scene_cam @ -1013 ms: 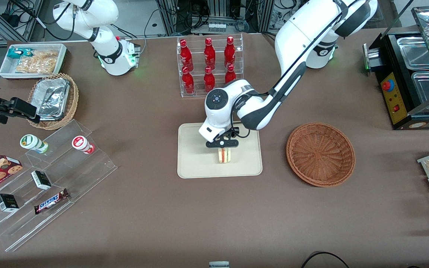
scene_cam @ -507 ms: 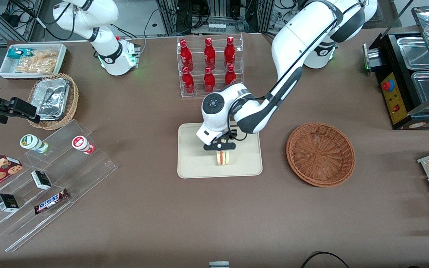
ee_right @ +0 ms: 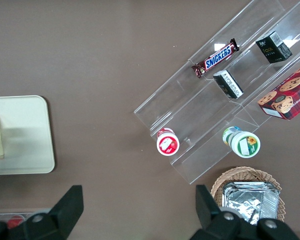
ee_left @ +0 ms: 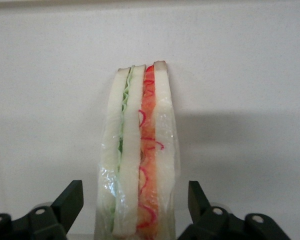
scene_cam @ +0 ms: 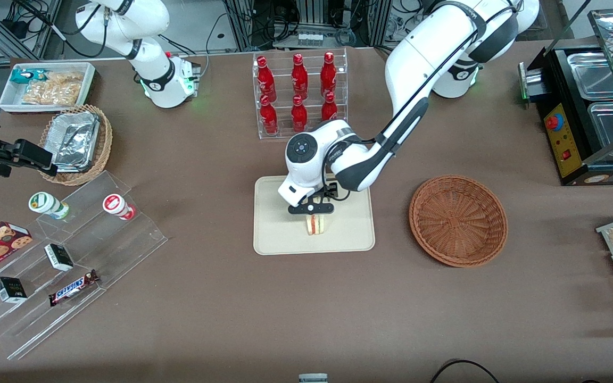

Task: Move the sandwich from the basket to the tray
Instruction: 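Raise the left gripper away from the sandwich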

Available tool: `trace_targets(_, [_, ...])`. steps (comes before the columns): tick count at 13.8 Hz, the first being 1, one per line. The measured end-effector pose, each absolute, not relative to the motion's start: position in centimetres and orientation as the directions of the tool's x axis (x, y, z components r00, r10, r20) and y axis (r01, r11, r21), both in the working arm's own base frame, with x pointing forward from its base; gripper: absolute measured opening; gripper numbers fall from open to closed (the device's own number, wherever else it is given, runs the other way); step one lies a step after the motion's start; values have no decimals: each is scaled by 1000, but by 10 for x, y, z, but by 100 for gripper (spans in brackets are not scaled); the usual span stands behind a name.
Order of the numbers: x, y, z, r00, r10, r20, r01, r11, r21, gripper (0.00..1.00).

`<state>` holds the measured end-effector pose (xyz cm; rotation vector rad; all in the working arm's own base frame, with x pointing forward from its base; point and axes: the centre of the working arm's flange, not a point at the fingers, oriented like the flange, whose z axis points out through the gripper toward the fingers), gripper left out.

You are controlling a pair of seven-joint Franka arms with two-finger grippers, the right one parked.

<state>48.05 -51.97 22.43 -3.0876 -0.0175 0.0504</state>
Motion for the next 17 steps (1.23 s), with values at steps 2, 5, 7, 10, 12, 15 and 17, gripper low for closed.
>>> trace_targets(2, [484, -520, 228, 1000, 11, -19, 10, -999, -52, 100])
trace_targets(5, [505, -512, 255, 999, 31, 41, 33, -999, -43, 100])
trace_targets(7, [520, -499, 294, 993, 57, 99, 61, -997, -38, 100])
trace_targets(10, [529, -473, 356, 983, 91, 158, 102, -993, -64, 100])
trace_targets(12, [530, -452, 391, 978, 118, 170, 137, -985, -103, 100])
trace_targets(15, [541, -409, 442, 969, 198, 148, 214, -971, -106, 100])
trace_targets(17, [550, -361, 478, 979, 182, 87, 192, -973, -127, 100])
